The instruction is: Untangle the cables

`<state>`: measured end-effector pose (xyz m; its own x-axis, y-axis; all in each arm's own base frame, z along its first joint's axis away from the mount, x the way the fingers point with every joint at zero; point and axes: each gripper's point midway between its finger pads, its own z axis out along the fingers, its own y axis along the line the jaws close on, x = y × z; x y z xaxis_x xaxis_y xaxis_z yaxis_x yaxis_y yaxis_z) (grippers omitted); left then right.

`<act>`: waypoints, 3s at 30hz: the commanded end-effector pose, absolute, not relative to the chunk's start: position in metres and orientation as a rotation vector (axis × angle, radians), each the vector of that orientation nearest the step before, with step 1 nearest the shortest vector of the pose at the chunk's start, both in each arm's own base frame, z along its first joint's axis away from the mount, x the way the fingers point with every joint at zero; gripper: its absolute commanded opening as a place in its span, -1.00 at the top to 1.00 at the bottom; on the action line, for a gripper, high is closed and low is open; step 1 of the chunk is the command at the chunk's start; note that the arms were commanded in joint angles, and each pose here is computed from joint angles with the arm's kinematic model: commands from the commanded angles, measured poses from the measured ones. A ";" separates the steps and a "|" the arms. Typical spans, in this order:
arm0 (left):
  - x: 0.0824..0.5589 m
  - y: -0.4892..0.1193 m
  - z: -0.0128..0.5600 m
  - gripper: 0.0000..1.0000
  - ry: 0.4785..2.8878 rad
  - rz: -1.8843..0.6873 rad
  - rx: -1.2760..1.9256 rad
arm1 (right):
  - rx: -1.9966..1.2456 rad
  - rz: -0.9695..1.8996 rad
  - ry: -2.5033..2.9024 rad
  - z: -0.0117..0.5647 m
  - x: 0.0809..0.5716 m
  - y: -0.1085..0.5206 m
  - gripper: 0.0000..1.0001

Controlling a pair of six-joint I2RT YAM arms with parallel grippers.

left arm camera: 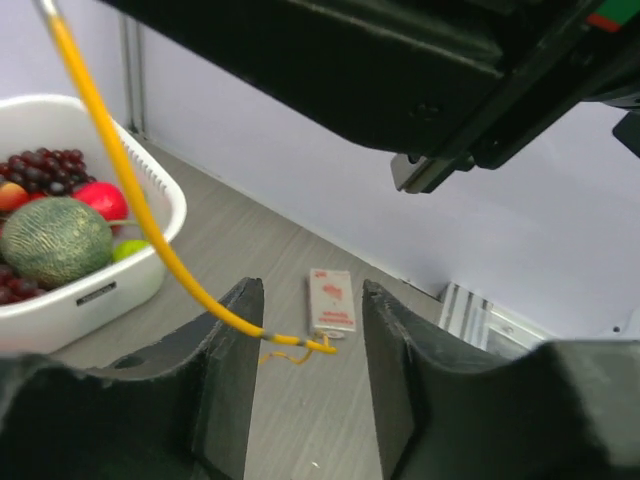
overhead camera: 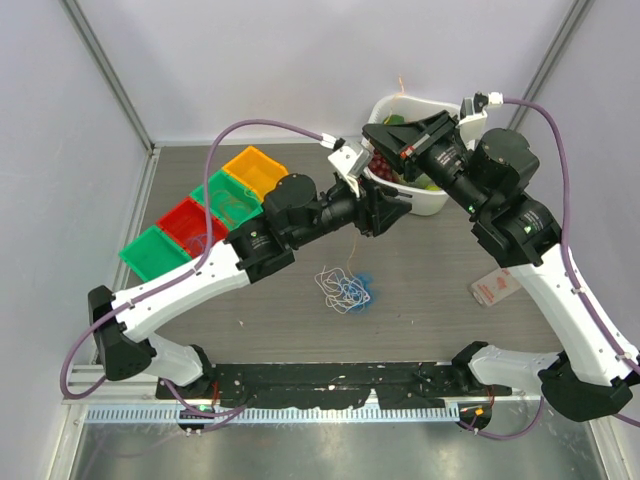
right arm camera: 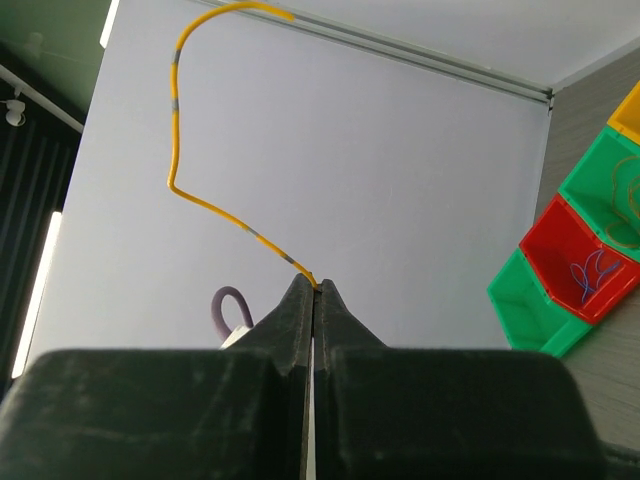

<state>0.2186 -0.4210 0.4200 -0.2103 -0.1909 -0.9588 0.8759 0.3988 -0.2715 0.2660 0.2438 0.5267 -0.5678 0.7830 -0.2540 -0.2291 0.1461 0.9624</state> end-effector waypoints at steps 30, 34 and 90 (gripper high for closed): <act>0.258 -0.312 0.456 1.00 1.882 -1.908 -0.341 | -0.652 1.062 1.690 0.387 0.229 0.247 -0.51; 0.254 -0.311 0.455 1.00 1.892 -1.929 -0.371 | -0.698 0.964 1.650 0.379 0.237 0.257 -0.47; 0.262 -0.306 0.351 0.44 2.202 -1.719 -0.478 | -0.465 0.974 1.426 0.499 0.222 0.261 0.98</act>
